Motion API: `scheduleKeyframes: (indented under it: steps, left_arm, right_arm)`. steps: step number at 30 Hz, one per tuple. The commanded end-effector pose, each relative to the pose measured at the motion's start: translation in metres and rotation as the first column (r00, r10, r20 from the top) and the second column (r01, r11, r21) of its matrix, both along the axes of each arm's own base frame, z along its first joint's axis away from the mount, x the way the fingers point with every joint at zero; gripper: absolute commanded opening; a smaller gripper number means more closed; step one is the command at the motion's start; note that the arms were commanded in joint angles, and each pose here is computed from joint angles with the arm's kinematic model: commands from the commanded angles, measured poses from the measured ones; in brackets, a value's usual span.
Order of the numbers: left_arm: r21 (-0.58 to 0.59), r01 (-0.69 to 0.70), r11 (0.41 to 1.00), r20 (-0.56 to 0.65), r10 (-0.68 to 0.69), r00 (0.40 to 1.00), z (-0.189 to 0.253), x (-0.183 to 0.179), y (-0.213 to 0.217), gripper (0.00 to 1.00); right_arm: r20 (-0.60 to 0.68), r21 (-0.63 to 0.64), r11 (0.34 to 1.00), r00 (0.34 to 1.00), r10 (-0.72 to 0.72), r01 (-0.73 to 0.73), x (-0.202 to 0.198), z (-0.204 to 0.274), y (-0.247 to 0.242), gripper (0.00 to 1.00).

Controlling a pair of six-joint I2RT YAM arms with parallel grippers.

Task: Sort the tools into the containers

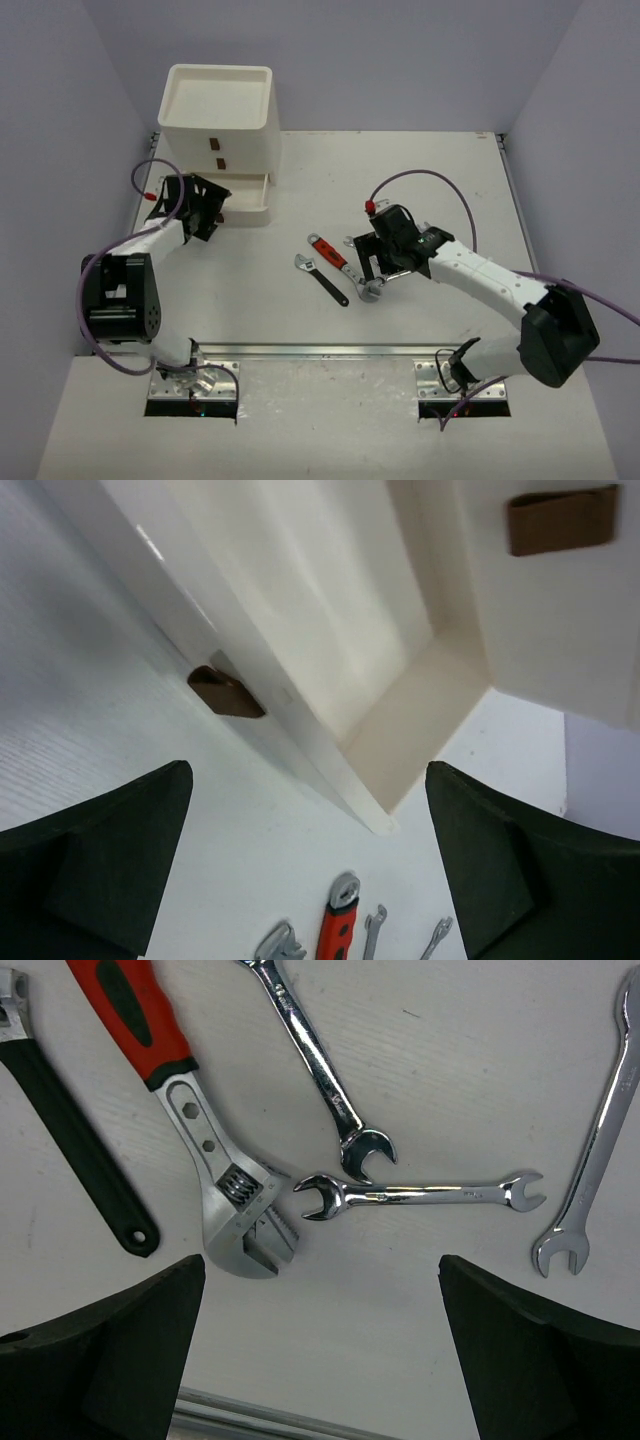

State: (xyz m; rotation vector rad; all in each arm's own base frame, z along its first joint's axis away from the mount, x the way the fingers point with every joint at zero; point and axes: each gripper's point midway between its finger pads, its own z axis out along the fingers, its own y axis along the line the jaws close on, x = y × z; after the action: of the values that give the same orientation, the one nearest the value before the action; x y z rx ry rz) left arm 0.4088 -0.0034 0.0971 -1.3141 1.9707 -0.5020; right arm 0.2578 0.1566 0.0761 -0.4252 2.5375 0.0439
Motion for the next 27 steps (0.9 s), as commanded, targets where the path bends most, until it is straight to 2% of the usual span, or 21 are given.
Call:
scheduleKeyframes:
  steps: [1, 3, 6, 8, 11, 14, 21, 27]
  left_arm:
    - [0.111, 0.04, 0.993, 0.194, -0.061, 0.979, 0.086, -0.01, 0.005, 1.0]
    - [0.179, 0.037, 0.983, 0.224, -0.078, 0.972, 0.104, -0.025, 0.011, 1.0]
    - [0.238, 0.079, 0.968, 0.295, -0.149, 0.944, 0.134, -0.059, 0.003, 1.0]
    - [0.281, 0.14, 0.95, 0.361, -0.24, 0.901, 0.152, -0.083, -0.01, 1.0]
    - [0.357, 0.165, 0.919, 0.378, -0.304, 0.874, 0.166, -0.103, -0.013, 1.0]
    - [0.457, 0.199, 0.867, 0.364, -0.387, 0.847, 0.185, -0.127, -0.014, 1.0]
    - [0.538, 0.289, 0.792, 0.252, -0.478, 0.841, 0.168, -0.145, -0.015, 1.0]
    - [0.527, 0.315, 0.789, 0.244, -0.496, 0.833, 0.147, -0.144, -0.02, 1.0]
  right_arm:
    - [-0.003, -0.034, 0.993, 0.993, 0.116, -0.116, 0.036, -0.003, 0.012, 0.99]
    - [-0.056, -0.004, 0.988, 0.986, 0.154, -0.155, 0.039, -0.014, 0.017, 0.97]
    - [-0.091, 0.009, 0.98, 0.976, 0.2, -0.2, 0.057, -0.023, 0.017, 0.89]
    - [-0.129, -0.003, 0.973, 0.965, 0.228, -0.23, 0.07, -0.034, 0.019, 0.85]
    - [-0.188, -0.029, 0.967, 0.952, 0.243, -0.253, 0.079, -0.05, 0.017, 0.8]
    - [-0.237, -0.053, 0.959, 0.937, 0.258, -0.278, 0.091, -0.063, 0.021, 0.68]
    - [-0.348, -0.162, 0.952, 0.918, 0.191, -0.26, 0.081, -0.102, 0.002, 0.43]
    - [-0.427, -0.14, 0.95, 0.883, 0.196, -0.279, 0.065, -0.124, 0.004, 0.3]
